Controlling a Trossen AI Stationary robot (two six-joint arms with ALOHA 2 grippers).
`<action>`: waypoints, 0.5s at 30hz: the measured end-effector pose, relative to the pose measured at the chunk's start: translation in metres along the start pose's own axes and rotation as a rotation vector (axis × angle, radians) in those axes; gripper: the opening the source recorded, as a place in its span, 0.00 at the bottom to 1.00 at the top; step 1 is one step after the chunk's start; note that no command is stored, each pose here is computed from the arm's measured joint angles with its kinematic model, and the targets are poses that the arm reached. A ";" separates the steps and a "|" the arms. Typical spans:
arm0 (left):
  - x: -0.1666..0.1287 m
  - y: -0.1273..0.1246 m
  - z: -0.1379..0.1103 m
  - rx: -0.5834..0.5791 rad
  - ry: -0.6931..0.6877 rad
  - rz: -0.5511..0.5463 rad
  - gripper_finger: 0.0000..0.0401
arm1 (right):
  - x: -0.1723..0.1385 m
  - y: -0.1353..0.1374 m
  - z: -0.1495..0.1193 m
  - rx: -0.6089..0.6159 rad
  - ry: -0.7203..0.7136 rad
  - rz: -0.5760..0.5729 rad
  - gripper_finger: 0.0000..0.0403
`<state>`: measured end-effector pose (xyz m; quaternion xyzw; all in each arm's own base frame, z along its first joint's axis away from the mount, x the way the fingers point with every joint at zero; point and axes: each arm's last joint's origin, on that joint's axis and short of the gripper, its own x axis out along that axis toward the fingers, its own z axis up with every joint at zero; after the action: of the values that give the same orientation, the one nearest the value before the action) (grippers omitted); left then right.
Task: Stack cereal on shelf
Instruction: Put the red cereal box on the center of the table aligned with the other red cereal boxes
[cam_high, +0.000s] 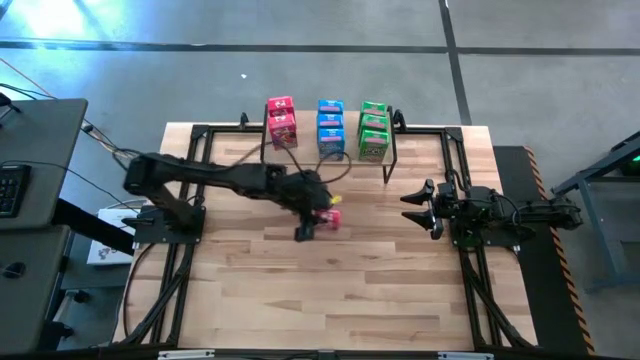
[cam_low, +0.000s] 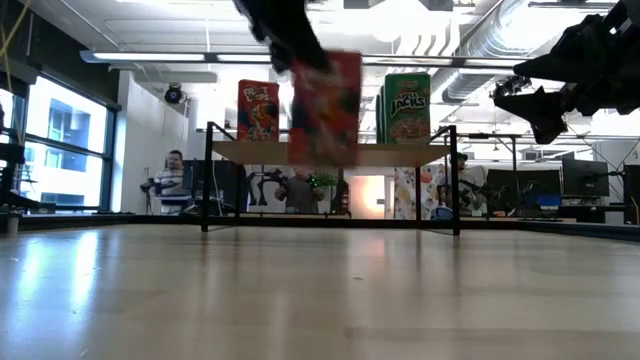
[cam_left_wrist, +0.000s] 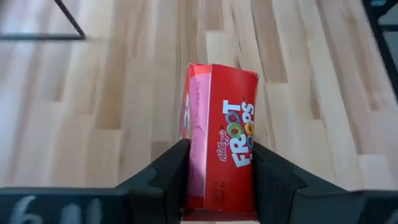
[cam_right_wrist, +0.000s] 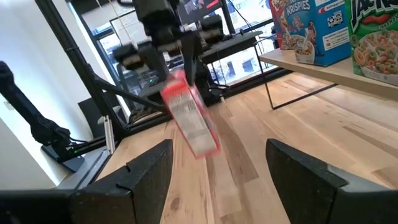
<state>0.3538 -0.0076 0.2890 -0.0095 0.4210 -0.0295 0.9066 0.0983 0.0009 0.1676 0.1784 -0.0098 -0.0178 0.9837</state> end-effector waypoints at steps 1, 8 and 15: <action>-0.010 0.000 0.000 0.006 -0.013 0.007 0.34 | 0.000 0.000 0.000 0.000 -0.001 0.001 0.62; -0.077 0.011 -0.009 -0.022 -0.042 0.108 0.34 | 0.001 0.000 -0.001 -0.001 0.011 -0.004 0.62; -0.115 0.029 -0.021 -0.017 -0.049 0.181 0.34 | 0.001 0.000 -0.001 -0.001 0.013 -0.003 0.62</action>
<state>0.2652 0.0286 0.3624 0.0200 0.3980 0.0565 0.9154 0.0991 0.0009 0.1666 0.1782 -0.0034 -0.0181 0.9838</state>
